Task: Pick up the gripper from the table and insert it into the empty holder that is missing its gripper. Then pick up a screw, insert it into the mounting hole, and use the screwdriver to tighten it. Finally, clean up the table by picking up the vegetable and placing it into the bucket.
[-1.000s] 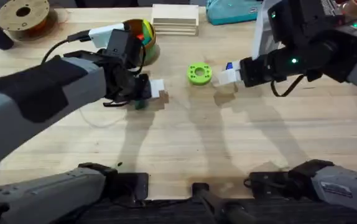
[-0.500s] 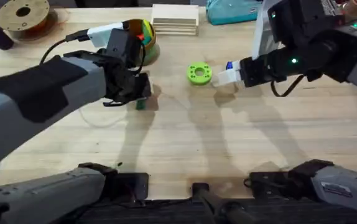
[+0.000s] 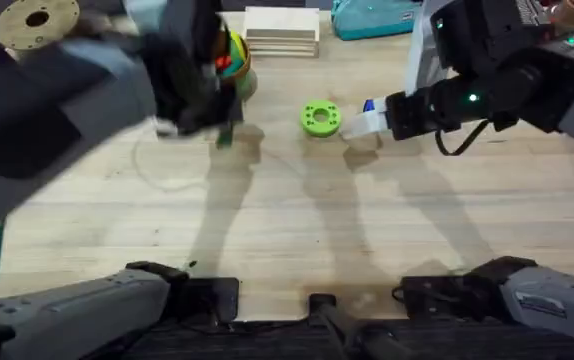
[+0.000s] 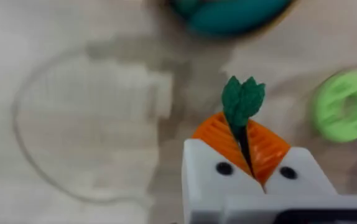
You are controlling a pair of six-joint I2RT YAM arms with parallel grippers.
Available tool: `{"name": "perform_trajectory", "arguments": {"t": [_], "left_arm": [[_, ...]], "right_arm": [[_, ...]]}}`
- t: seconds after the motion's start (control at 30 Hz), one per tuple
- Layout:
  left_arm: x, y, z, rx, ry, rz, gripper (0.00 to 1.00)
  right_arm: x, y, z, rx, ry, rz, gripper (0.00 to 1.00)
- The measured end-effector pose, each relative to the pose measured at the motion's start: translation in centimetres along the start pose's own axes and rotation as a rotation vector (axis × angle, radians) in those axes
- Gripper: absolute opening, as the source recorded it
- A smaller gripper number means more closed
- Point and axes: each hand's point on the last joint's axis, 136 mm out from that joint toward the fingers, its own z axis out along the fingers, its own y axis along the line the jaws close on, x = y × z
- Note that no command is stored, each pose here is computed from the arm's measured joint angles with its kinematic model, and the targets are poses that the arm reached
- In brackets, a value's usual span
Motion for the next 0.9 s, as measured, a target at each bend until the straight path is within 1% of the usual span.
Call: {"name": "perform_trajectory", "arguments": {"t": [0.07, 0.13, 0.17, 0.23, 0.3, 0.4, 0.53, 0.63, 0.73, 0.77, 0.8, 0.9], "left_arm": [[-3.9, -1.6, -2.3, 0.047, -0.106, 0.022, 0.018], [-7.3, -2.9, -4.7, 0.083, -0.219, 0.042, 0.018], [-8.7, -3.3, -5.8, 0.096, -0.275, 0.048, 0.017], [-10.8, -3.5, -7.5, 0.100, -0.367, 0.051, 0.017], [-12.0, -3.1, -8.0, 0.088, -0.419, 0.043, 0.017], [-13.3, -2.1, -7.2, 0.054, -0.446, 0.022, 0.016], [-14.3, -1.3, -3.8, 0.010, -0.426, 0.007, 0.016], [-14.3, -1.4, -1.0, -0.004, -0.395, 0.010, 0.016], [-14.0, -1.3, 1.0, -0.015, -0.363, 0.015, 0.016], [-13.9, -1.3, 1.4, -0.019, -0.354, 0.019, 0.047], [-13.8, -1.3, 1.7, -0.023, -0.347, 0.023, 0.155], [-13.7, -1.2, 1.8, -0.024, -0.344, 0.024, 0.622]], "right_arm": [[0.0, 0.0, 0.0, 0.000, -0.001, 0.000, 0.803], [-0.1, 0.0, 0.0, 0.000, -0.002, 0.000, 0.803], [-0.1, 0.0, 0.0, 0.000, -0.003, 0.000, 0.803], [-0.1, 0.0, 0.0, 0.000, -0.002, 0.000, 0.803], [-0.1, 0.0, 0.0, 0.000, -0.003, 0.000, 0.803], [-0.1, 0.0, 0.0, 0.000, -0.003, 0.000, 0.808], [-0.1, 0.0, 0.0, 0.000, -0.002, 0.000, 0.803], [-0.1, 0.0, 0.0, 0.000, -0.003, 0.000, 0.802], [-0.1, 0.0, 0.0, 0.000, -0.002, 0.000, 0.803], [-0.1, 0.0, 0.0, 0.000, -0.003, 0.000, 0.803], [-0.1, 0.0, 0.0, 0.000, -0.003, 0.000, 0.803], [-0.1, 0.0, 0.0, 0.000, -0.003, 0.000, 0.803]]}}
